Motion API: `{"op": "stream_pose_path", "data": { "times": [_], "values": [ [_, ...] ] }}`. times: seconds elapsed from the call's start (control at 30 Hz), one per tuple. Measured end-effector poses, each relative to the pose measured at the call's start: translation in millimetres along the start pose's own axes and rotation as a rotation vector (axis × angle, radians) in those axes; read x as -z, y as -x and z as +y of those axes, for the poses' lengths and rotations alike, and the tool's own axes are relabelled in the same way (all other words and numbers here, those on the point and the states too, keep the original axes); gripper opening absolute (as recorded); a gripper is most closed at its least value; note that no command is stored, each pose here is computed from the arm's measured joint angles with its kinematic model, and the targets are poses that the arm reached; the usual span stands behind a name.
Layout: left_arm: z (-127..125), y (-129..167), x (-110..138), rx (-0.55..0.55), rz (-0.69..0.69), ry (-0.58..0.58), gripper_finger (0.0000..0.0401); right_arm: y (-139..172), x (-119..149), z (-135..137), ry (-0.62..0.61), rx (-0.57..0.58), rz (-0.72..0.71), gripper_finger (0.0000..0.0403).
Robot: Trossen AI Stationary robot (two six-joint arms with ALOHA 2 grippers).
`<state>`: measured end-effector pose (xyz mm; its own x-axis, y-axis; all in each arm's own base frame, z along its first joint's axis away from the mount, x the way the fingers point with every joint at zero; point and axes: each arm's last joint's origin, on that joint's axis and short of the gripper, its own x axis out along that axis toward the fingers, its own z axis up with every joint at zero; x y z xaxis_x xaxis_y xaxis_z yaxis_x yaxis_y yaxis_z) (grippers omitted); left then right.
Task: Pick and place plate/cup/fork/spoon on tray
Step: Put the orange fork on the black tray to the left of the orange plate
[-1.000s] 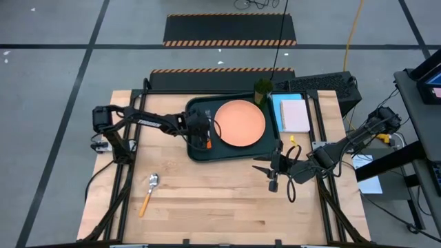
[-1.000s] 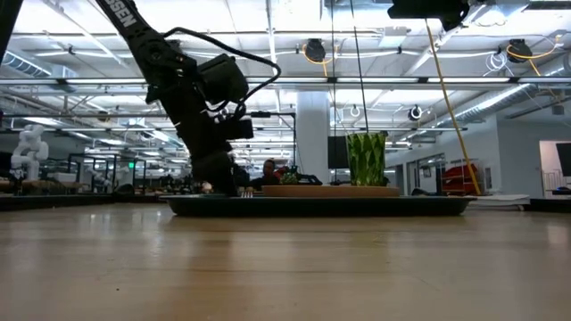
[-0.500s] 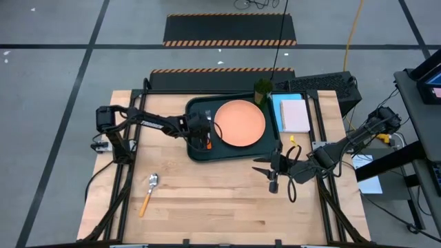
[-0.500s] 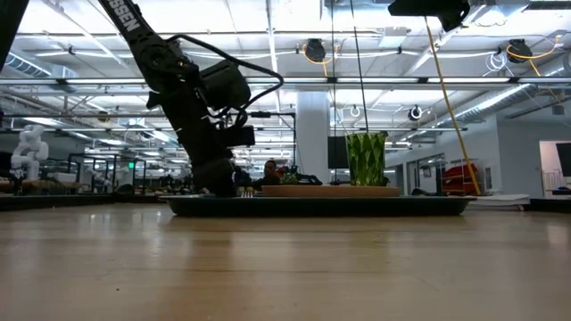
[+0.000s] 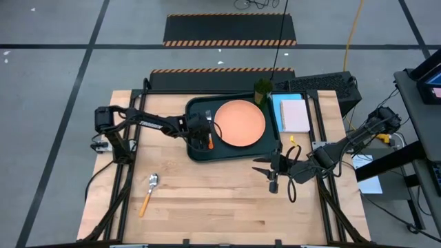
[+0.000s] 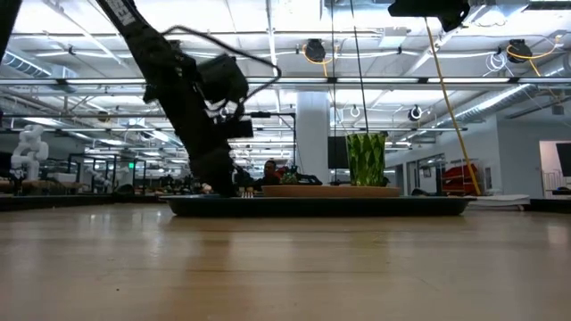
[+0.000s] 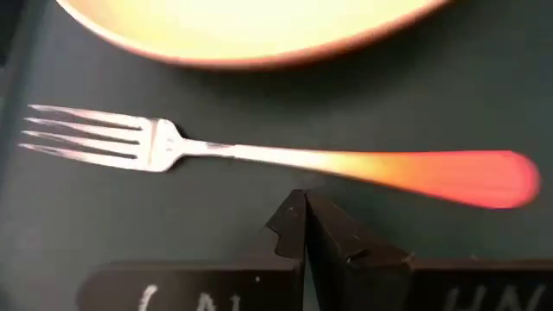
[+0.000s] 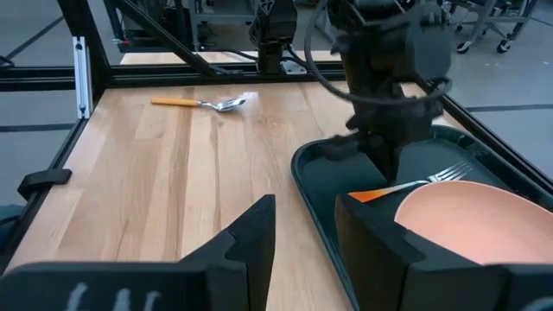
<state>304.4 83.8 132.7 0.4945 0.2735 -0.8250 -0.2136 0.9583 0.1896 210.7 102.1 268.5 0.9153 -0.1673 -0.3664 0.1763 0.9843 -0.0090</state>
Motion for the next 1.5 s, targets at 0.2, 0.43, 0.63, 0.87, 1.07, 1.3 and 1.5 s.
{"op": "stream_pose_path", "data": {
  "times": [0.2,0.43,0.63,0.87,1.07,1.3,1.5],
  "values": [
    [-16.5,29.4,-1.0,-0.008,0.035,0.058,0.0008,0.0,1.5,-0.5,0.009,0.004,0.013,0.0118],
    [-31.9,34.7,16.2,-0.036,0.159,0.027,0.0006,0.0,1.7,-0.4,-0.032,-0.001,0.017,0.0118],
    [-33.0,32.3,30.6,-0.054,0.226,0.015,0.0003,0.0,2.0,1.0,-0.055,-0.045,0.03,0.0118],
    [-30.1,32.5,32.1,-0.108,0.241,-0.005,0.0008,0.0,1.9,0.9,-0.049,-0.043,0.029,0.0118],
    [-19.0,31.3,35.4,-0.147,0.278,0.015,0.0007,0.0,2.0,0.9,-0.043,-0.042,0.029,0.0118],
    [-6.8,30.9,40.6,-0.187,0.333,0.017,0.0003,0.1,2.3,0.8,-0.038,-0.041,0.032,0.0118],
    [0.2,29.9,41.4,-0.198,0.338,0.035,0.0008,0.0,2.5,0.7,-0.036,-0.04,0.034,0.0118]
  ]
}}
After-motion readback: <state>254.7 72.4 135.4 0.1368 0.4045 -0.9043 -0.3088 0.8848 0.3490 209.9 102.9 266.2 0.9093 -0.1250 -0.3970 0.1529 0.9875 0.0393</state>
